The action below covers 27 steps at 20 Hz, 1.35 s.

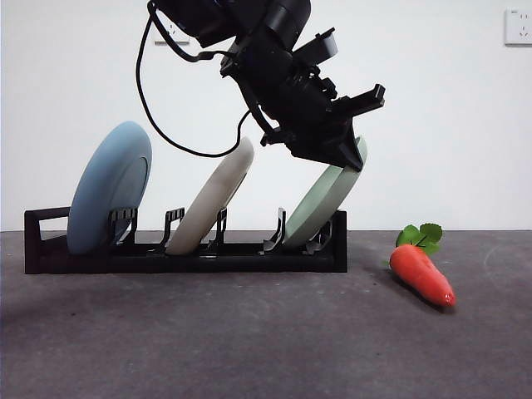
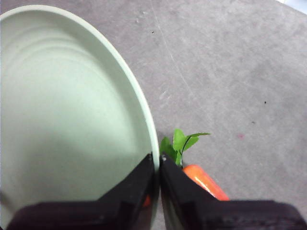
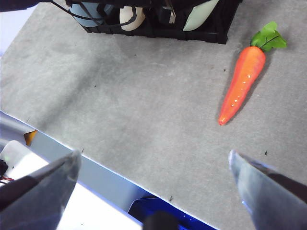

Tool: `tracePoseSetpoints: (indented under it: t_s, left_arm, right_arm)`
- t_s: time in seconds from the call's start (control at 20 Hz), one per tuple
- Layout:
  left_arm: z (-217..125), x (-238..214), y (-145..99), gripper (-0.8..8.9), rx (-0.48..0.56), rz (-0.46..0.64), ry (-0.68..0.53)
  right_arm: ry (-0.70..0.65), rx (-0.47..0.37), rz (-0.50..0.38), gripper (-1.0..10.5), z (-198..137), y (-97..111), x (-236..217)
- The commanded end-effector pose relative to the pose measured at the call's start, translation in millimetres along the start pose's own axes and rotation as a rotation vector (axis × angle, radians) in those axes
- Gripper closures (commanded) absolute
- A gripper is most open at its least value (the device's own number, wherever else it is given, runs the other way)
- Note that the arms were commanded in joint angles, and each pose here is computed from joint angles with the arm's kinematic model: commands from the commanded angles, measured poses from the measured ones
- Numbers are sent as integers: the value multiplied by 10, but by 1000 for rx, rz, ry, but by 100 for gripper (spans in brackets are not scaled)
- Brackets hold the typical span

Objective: Take the green plate from the plate rack,put the plate on the table,take the carrot from the table,put the carrot in the plate

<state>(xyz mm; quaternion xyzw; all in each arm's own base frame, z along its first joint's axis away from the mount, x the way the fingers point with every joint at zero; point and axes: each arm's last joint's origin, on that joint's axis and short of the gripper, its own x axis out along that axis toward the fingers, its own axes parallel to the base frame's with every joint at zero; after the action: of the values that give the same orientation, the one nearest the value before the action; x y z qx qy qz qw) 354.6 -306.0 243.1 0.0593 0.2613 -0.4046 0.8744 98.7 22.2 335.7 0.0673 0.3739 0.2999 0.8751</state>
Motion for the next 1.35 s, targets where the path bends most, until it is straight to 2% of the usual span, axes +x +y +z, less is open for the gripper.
tracePoseSetpoints:
  t_s: [0.05, 0.15, 0.25, 0.35, 0.55, 0.7, 0.8, 0.95, 1.15, 1.35]
  left_arm:
    - [219, -228, -76, 822, 8, -53, -77]
    - [377, -443, -121, 822, 19, -70, -131]
    - [549, -731, -197, 822, 13, -136, -186]
    - [668, -1055, -276, 822, 20, -167, -199]
    - [670, -1800, -554, 821, 123, -163, -70]
    - [492, -2174, -787, 820, 275, 10, 115]
    - [362, -2244, -934, 819, 359, 103, 237]
    - [146, -2186, -1071, 819, 407, 115, 359]
    - [-418, -1811, -1241, 819, 458, 174, 422]
    - [-1038, -1477, -1197, 820, 490, 216, 445]
  right_arm:
    - [-4, -9, 1, 289, 6, 5, -6]
    - [-4, -9, 1, 289, 6, 5, -6]
    - [-4, -9, 1, 289, 6, 5, -6]
    - [-4, -9, 1, 289, 6, 5, -6]
    - [-5, -10, 0, 289, 7, 5, -6]
    - [-17, -16, -1, 289, 20, 4, -7]
    - [-32, -25, -2, 289, 39, 2, -5]
    - [-18, -5, -1, 289, 63, -24, 33]
    - [4, 11, 1, 289, 92, -60, 86]
    - [20, 21, 1, 289, 111, -85, 123]
